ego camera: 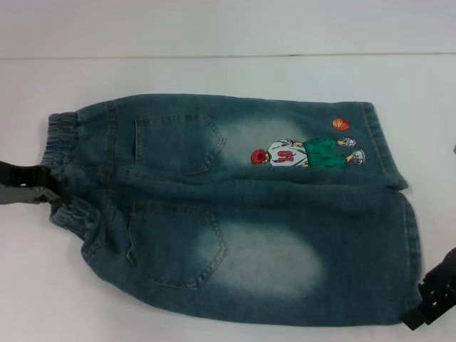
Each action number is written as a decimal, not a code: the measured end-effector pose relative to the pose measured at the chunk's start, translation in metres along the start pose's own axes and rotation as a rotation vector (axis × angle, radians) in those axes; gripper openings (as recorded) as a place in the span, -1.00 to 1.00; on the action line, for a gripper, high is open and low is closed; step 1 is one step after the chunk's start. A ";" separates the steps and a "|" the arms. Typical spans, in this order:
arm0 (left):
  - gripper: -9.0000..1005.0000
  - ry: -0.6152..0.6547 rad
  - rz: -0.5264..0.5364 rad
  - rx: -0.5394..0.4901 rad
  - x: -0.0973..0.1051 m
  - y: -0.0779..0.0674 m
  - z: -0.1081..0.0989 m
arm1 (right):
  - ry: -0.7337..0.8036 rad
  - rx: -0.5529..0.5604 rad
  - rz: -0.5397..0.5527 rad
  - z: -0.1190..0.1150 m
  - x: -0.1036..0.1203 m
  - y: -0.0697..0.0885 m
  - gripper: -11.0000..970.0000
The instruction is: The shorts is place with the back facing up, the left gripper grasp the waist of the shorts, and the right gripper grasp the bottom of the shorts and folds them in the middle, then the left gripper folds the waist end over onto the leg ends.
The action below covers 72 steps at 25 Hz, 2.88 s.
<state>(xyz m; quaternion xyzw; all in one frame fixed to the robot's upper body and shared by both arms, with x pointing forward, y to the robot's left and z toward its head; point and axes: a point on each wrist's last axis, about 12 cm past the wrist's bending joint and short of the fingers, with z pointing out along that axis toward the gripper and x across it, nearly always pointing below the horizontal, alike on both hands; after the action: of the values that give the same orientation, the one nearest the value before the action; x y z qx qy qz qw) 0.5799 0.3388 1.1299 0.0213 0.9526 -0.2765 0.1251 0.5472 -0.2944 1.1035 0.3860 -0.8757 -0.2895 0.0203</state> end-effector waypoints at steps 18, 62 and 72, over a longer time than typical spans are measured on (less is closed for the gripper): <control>-0.91 0.001 0.001 0.002 0.000 0.000 0.002 | -0.010 0.001 -0.039 0.002 -0.004 0.001 -0.29; -0.90 -0.554 -0.195 0.141 0.001 0.041 0.005 | -1.080 0.337 0.226 -0.010 0.006 -0.057 -0.96; -0.89 -0.450 -0.059 0.158 0.012 0.038 -0.009 | -1.043 0.342 0.217 0.000 -0.005 -0.057 -0.96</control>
<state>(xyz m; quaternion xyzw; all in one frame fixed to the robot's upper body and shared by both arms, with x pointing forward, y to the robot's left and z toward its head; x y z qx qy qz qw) 0.5706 0.3756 1.1142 -0.0592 0.8764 -0.3513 0.3240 0.5888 -0.3218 1.0745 0.0971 -0.8388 -0.2922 -0.4490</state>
